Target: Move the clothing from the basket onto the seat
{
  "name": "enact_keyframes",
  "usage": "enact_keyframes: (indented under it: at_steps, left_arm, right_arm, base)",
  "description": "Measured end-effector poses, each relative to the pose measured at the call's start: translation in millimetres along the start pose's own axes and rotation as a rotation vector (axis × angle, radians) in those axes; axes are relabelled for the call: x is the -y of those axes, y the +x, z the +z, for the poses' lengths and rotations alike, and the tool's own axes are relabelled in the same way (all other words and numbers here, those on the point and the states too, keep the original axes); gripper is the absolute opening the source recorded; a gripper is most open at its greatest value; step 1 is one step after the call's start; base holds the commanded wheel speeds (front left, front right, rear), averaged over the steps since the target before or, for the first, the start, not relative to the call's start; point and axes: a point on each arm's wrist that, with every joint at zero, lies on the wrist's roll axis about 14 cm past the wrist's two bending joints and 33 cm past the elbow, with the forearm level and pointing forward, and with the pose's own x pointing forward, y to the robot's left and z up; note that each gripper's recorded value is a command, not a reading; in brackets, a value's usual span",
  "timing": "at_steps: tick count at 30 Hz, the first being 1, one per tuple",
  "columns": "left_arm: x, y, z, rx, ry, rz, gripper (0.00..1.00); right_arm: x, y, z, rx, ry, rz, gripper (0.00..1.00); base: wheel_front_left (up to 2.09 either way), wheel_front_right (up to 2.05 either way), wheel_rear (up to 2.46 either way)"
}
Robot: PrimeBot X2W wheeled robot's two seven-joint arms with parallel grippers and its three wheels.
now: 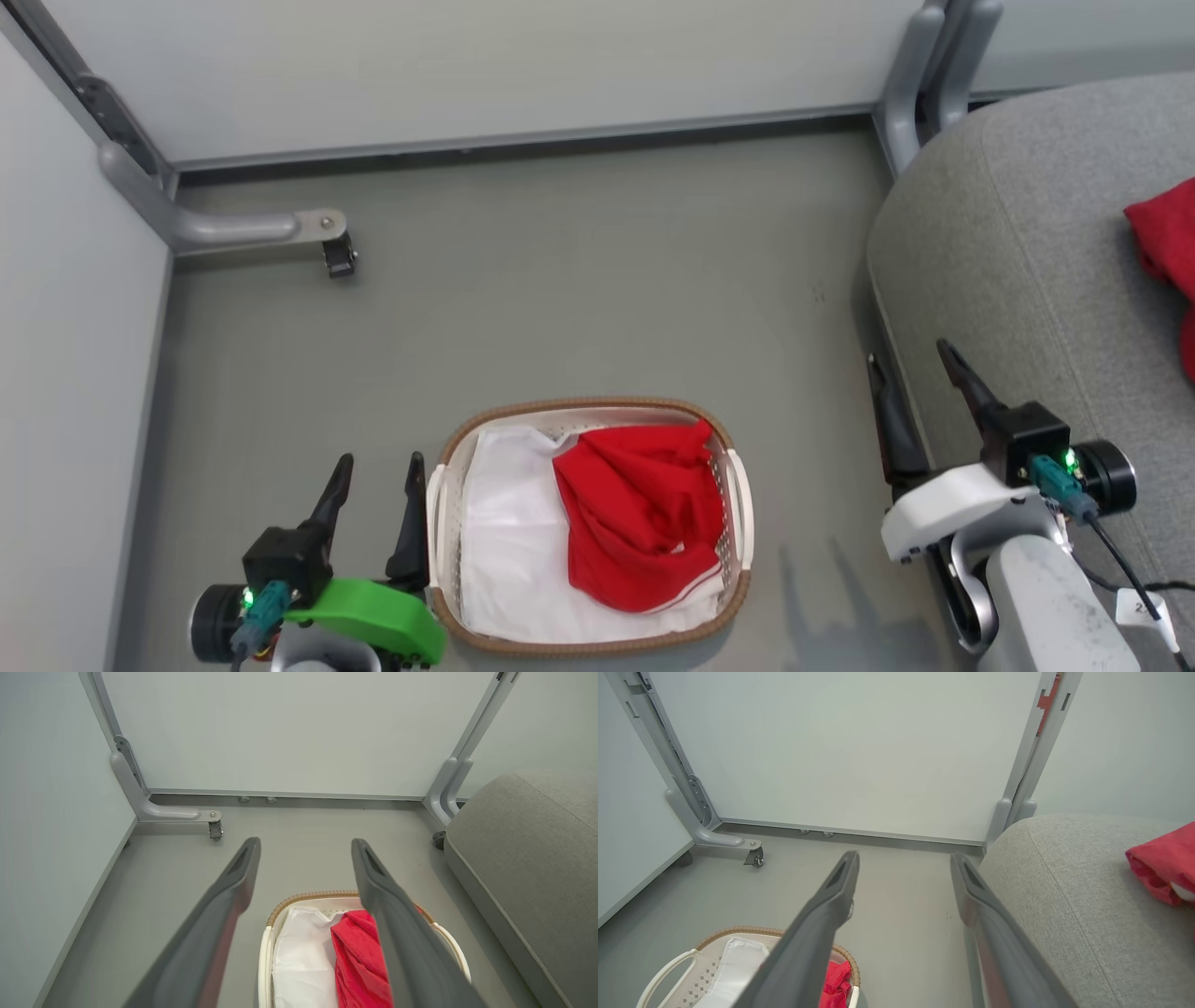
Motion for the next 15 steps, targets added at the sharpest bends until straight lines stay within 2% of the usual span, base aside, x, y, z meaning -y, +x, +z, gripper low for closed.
enact_keyframes:
  at_steps: [15]
  left_arm:
    - [53, 66, -73, -0.220, -0.012, -0.212, 1.00]
  right_arm:
    - [6, 57, -14, 0.016, -0.005, 0.021, 1.00]
  base:
    - [0.00, 0.00, 0.00]
